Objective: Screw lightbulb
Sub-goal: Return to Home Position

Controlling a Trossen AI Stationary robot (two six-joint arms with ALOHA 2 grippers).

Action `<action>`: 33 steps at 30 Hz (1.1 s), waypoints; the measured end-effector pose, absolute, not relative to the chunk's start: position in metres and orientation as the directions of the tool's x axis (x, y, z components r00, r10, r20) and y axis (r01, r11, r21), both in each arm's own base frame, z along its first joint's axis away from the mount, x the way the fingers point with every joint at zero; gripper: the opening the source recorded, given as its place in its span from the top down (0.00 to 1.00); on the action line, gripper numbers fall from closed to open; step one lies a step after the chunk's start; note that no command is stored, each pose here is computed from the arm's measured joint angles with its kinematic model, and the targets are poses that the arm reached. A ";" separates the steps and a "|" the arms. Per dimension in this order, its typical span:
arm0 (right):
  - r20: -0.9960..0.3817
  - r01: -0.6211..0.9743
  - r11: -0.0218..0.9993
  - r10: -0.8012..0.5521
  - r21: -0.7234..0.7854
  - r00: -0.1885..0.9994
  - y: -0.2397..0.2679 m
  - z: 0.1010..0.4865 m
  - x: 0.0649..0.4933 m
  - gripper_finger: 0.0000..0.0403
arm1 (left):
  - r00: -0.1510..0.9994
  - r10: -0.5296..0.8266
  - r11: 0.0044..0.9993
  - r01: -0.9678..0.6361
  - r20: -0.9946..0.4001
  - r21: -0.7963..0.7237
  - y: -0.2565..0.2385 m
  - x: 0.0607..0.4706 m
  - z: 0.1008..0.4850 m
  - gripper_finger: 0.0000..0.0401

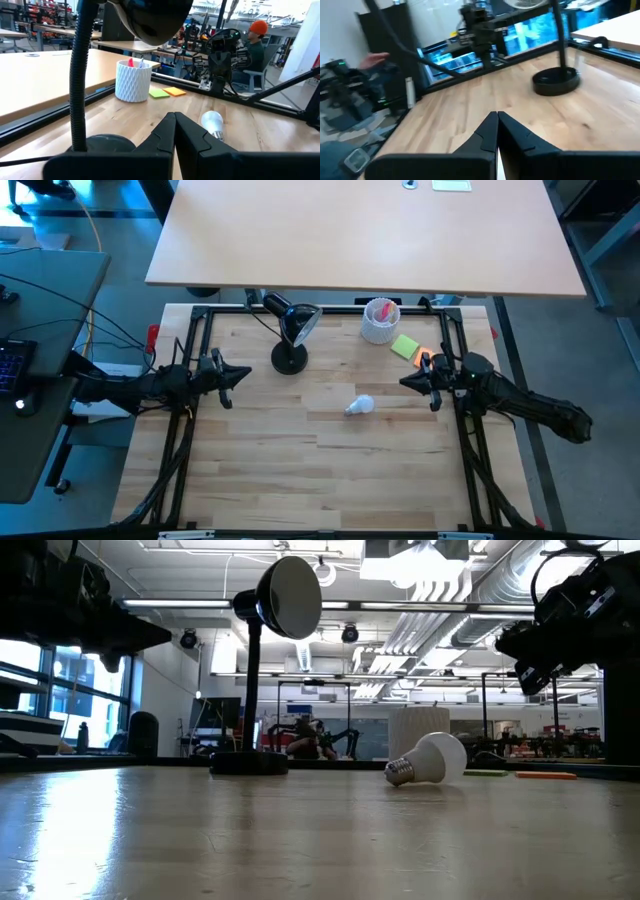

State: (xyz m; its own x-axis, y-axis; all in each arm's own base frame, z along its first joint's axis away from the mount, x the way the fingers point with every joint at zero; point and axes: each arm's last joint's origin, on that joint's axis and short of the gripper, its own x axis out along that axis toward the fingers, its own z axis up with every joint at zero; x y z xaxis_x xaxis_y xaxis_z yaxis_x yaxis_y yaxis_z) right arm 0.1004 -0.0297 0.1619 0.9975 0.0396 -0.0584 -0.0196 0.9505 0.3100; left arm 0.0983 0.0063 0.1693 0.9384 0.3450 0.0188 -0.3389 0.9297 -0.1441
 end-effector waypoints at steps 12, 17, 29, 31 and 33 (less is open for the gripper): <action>0.073 -0.193 0.949 0.180 0.249 0.981 -0.013 0.173 0.094 1.00 | 0.960 0.272 0.952 -0.259 0.067 -0.164 -0.001 0.095 0.173 1.00; 0.062 -0.189 0.948 0.179 0.255 0.982 -0.013 0.172 0.095 1.00 | 0.964 0.260 0.955 -0.247 0.063 -0.162 -0.002 0.095 0.173 1.00; 0.061 -0.189 0.948 0.179 0.255 0.982 -0.013 0.172 0.095 1.00 | 0.964 0.260 0.955 -0.248 0.060 -0.161 -0.002 0.095 0.173 1.00; 0.061 -0.189 0.948 0.179 0.255 0.982 -0.013 0.172 0.095 1.00 | 0.964 0.260 0.955 -0.248 0.060 -0.161 -0.002 0.095 0.173 1.00; 0.061 -0.189 0.948 0.179 0.255 0.982 -0.013 0.172 0.095 1.00 | 0.964 0.260 0.955 -0.248 0.060 -0.161 -0.002 0.095 0.173 1.00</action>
State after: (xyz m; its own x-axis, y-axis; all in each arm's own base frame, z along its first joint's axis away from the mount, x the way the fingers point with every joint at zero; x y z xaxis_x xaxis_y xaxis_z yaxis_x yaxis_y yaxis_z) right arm 0.0948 -0.0131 0.1723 0.9820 0.1789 0.0610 -0.1886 0.9483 0.2552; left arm 0.0955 -0.0020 0.1727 0.9637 0.2601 0.0601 -0.2478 0.9553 -0.1611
